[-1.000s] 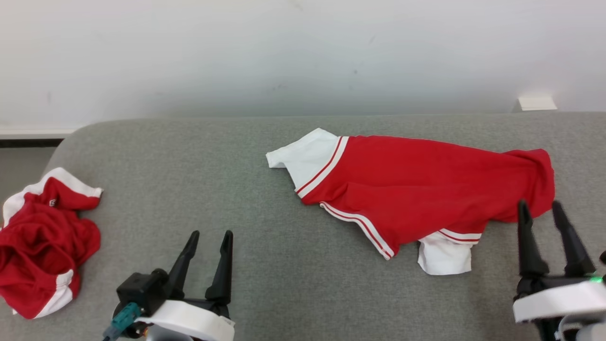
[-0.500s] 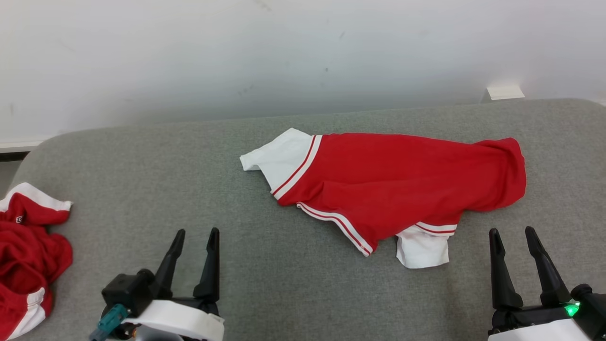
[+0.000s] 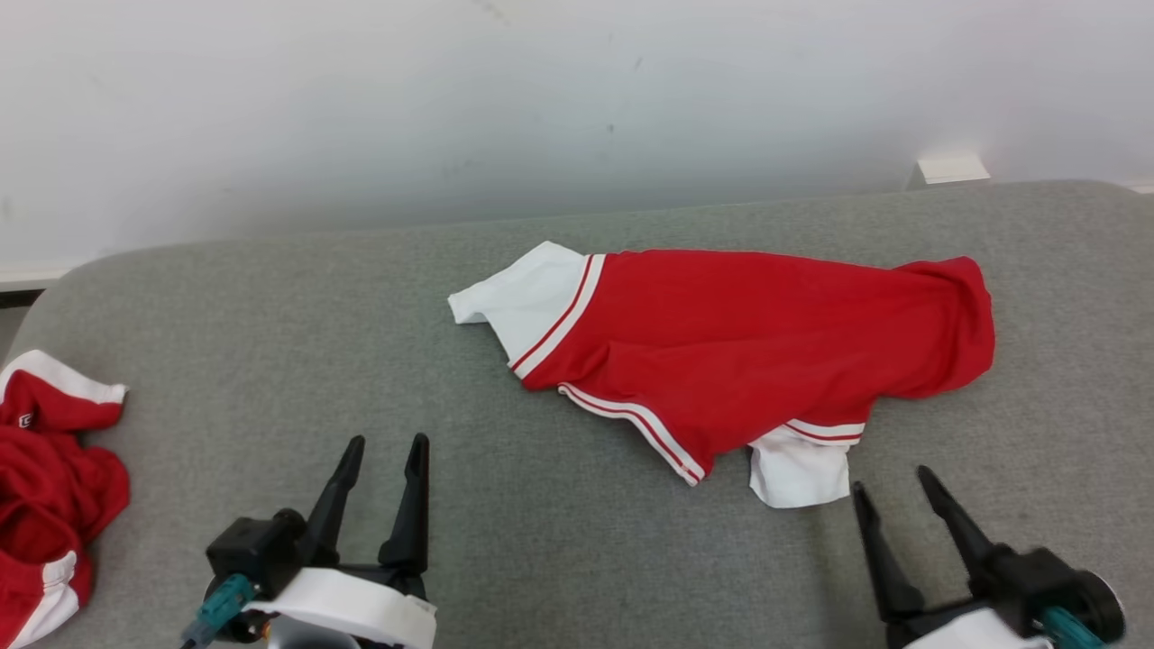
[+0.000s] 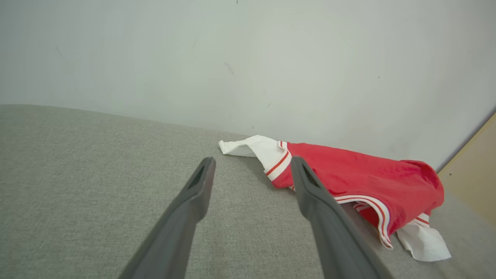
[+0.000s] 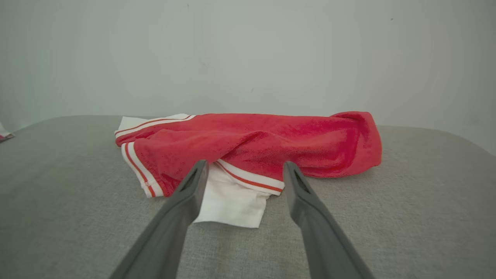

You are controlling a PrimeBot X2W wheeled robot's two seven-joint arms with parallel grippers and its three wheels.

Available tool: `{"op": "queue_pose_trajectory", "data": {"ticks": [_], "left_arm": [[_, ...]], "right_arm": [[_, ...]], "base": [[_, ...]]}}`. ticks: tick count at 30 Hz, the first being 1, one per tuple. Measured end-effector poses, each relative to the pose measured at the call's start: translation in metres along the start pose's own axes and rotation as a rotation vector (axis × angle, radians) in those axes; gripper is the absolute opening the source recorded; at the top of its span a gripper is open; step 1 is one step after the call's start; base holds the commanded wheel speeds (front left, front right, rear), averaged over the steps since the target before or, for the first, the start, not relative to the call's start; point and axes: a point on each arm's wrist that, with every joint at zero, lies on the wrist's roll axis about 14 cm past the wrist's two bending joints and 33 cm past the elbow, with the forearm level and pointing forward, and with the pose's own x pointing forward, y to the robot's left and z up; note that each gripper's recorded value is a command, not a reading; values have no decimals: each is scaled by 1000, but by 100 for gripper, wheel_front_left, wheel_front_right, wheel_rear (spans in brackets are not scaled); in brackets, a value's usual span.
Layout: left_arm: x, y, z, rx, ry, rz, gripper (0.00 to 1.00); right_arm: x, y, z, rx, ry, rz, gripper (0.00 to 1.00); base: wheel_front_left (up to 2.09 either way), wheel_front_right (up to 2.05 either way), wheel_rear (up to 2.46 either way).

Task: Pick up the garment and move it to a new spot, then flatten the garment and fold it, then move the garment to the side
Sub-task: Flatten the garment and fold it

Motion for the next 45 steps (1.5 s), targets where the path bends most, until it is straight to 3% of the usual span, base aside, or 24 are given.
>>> {"op": "queue_pose_trajectory", "data": {"ticks": [9, 17, 18, 19, 20, 30, 37, 45], "left_arm": [[-4, 16, 4, -7, -12, 47, 100], [-19, 43, 11, -6, -26, 134, 100], [-21, 46, 12, -5, -27, 146, 100], [-24, 50, 13, -4, -30, 161, 100], [-26, 54, 14, -2, -32, 173, 100], [-37, 65, 19, 4, -45, 214, 100], [-42, 63, 22, 10, -50, 211, 100], [-50, 68, 29, 21, -66, 231, 100]], "right_arm": [[41, 36, -46, -154, 235, 164, 100], [54, 37, -99, -230, 495, 195, 100], [58, 37, -100, -237, 505, 199, 93], [60, 39, -103, -250, 513, 207, 38], [63, 40, -104, -255, 515, 211, 0], [69, 58, -101, -235, 482, 248, 0], [48, 144, -84, -118, 468, 465, 0], [15, 218, -57, -37, 478, 723, 0]], "base": [[0, 0, 0], [0, 0, 0], [0, 0, 0], [0, 0, 0], [0, 0, 0], [0, 0, 0], [0, 0, 0], [0, 0, 0]]}}
